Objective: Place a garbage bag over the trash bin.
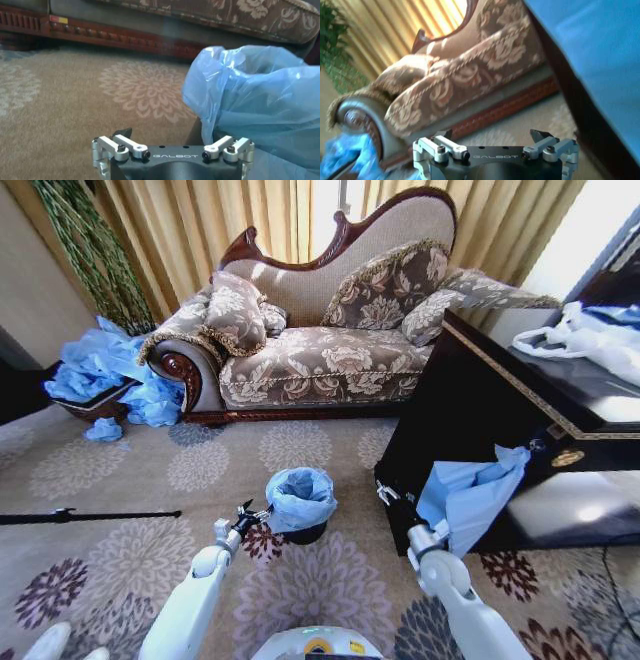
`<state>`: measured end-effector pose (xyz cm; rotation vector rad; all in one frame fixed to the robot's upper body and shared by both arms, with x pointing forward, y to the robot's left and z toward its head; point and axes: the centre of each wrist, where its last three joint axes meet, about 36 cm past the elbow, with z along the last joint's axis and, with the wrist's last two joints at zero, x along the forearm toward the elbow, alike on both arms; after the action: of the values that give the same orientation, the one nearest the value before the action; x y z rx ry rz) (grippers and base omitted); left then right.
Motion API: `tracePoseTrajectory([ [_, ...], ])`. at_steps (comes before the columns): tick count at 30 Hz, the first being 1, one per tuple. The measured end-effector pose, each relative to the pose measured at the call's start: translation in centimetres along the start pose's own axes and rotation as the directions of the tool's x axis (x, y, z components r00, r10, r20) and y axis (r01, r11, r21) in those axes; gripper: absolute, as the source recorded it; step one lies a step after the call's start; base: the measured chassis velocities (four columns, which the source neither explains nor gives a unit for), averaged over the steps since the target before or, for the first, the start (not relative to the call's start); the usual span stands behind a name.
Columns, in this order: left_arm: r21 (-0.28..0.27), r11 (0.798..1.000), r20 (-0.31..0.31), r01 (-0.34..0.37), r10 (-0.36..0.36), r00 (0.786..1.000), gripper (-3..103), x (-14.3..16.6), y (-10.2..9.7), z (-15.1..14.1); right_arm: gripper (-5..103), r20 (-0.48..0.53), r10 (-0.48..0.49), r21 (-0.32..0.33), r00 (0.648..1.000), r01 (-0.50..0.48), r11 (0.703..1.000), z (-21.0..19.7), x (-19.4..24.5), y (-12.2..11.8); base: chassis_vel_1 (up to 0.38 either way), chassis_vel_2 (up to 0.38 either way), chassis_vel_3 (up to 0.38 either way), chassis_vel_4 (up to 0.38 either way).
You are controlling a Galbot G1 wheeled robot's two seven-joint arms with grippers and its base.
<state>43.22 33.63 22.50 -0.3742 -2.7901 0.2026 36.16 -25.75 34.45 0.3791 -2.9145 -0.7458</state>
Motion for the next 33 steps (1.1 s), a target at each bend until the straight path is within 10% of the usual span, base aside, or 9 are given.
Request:
tracePoseTrajectory([
  [15,-0.003,1.000,-0.037,0.007,-0.007,0.999,100,-0.3,0.8,1.2,100,-0.009,-0.020,0.002,1.000,0.020,1.000,3.1,0.3,2.9,0.000,0.000,0.000,0.000],
  [33,-0.024,0.997,0.116,-0.078,0.080,0.990,100,2.0,0.1,-4.2,100,0.011,-0.052,0.007,0.999,0.052,0.999,2.8,1.9,4.2,0.000,0.000,0.000,0.000],
])
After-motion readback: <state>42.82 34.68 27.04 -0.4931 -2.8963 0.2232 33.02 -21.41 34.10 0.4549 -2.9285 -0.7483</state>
